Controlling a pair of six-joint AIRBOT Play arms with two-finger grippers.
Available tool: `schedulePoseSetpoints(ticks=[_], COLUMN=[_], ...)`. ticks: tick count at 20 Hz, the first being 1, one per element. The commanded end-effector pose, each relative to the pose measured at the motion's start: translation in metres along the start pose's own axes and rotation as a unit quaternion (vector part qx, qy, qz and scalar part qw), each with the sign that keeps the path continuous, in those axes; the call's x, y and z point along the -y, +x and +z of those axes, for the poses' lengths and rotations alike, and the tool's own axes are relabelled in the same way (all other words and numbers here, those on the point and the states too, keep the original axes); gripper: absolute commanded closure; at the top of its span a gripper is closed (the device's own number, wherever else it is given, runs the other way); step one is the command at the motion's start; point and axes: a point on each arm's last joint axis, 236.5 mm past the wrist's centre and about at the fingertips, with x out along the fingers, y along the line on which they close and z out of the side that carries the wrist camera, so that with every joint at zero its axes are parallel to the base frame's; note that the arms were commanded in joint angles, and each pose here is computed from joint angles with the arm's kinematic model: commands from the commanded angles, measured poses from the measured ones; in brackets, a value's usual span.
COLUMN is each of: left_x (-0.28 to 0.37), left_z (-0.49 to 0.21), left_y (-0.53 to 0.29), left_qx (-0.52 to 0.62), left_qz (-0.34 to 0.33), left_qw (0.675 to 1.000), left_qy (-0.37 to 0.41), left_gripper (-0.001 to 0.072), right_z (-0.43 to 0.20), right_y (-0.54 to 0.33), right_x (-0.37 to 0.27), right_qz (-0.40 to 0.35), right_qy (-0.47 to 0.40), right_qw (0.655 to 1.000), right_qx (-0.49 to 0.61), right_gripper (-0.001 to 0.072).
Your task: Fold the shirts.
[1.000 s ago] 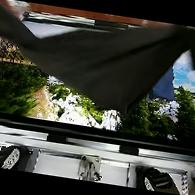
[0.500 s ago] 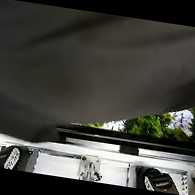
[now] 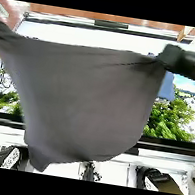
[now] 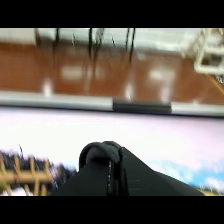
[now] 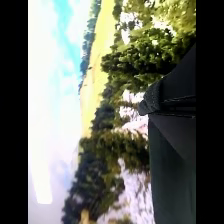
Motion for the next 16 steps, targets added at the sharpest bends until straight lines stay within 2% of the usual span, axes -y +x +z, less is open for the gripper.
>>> schedulePoseSetpoints(ticks=[1, 3, 7, 11, 16], left_x=[-0.017, -0.019, -0.05, -0.057, -0.027], left_z=[-0.102, -0.127, -0.148, -0.204, -0.289], left_y=[0.069, 0.106, 0.173, 0.205, 0.203], left_qx=[-0.129, -0.146, -0.106, -0.157, -0.292], left_qz=[-0.036, -0.042, 0.01, 0.014, -0.045], left_qw=[0.988, 0.985, 0.99, 0.982, 0.946], left_qy=[-0.078, -0.076, -0.089, -0.105, -0.133], left_gripper=[0.0665, 0.0664, 0.0665, 0.0665, 0.0663], right_z=[-0.005, 0.003, 0.02, 0.001, -0.053], right_y=[0.109, 0.15, 0.193, 0.215, 0.225], right_x=[0.013, 0.008, 0.007, 0.017, 0.024], right_qz=[0.001, 0.03, 0.07, 0.054, 0.016], right_qy=[0.064, 0.137, 0.249, 0.257, 0.26], right_qw=[0.998, 0.99, 0.963, 0.964, 0.964], right_qx=[-0.006, 0.02, 0.071, 0.047, -0.053], right_gripper=[0.0635, 0.0635, 0.0635, 0.0635, 0.0634])
